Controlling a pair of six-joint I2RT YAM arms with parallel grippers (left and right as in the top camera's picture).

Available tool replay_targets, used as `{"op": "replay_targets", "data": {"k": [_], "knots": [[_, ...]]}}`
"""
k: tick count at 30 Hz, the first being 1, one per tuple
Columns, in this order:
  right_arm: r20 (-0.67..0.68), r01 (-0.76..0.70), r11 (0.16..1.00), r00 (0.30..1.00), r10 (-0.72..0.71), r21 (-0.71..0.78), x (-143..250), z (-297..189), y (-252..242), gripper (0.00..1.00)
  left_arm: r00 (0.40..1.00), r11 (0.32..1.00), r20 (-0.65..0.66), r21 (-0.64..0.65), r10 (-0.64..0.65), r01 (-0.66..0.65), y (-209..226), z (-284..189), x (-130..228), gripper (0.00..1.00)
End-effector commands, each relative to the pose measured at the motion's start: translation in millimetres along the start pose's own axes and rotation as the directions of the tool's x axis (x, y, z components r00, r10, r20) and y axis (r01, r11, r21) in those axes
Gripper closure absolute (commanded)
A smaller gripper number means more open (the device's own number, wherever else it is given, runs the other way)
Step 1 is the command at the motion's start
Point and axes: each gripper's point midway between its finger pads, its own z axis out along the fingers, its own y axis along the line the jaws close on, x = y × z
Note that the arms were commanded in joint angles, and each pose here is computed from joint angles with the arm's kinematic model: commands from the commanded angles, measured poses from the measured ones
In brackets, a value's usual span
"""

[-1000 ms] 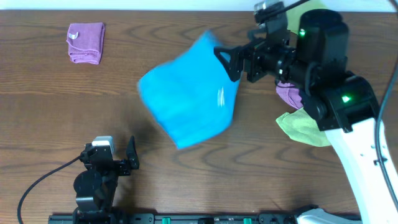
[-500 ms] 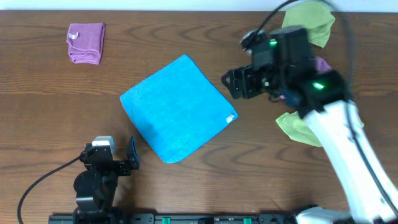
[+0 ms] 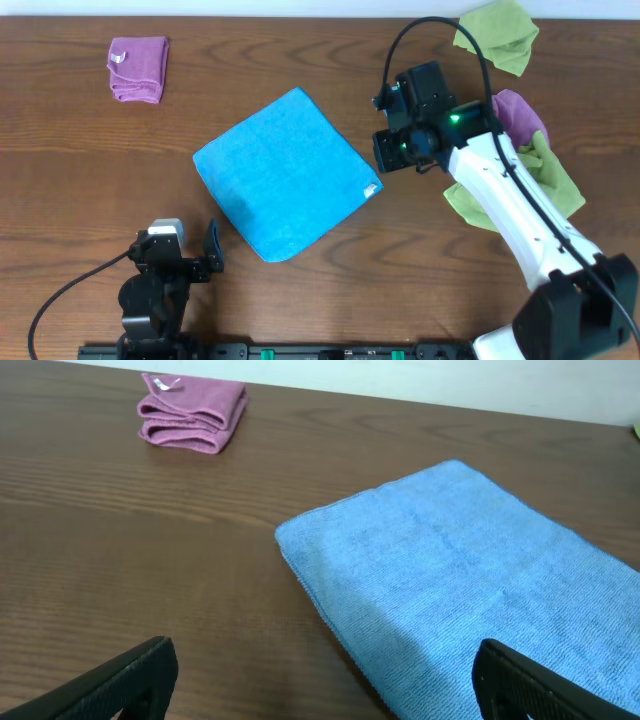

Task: Fold the cloth
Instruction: 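Move the left gripper to the blue cloth's left corner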

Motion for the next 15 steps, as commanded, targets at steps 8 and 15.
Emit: {"op": "replay_targets", "data": {"k": [8,15], "knots": [[-0.028,0.003,0.999,1.0,-0.005,-0.05,19.6,-25.3,12.4,0.99,1.0,1.0,-0.018,-0.007,0.005,-0.005,2.0,2.9,8.8,0.05],[-0.001,0.03,0.997,1.0,-0.03,-0.072,25.1,-47.6,18.1,0.99,1.0,1.0,-0.015,0.003,-0.014,0.014,0.3,2.9,7.9,0.05]]}}
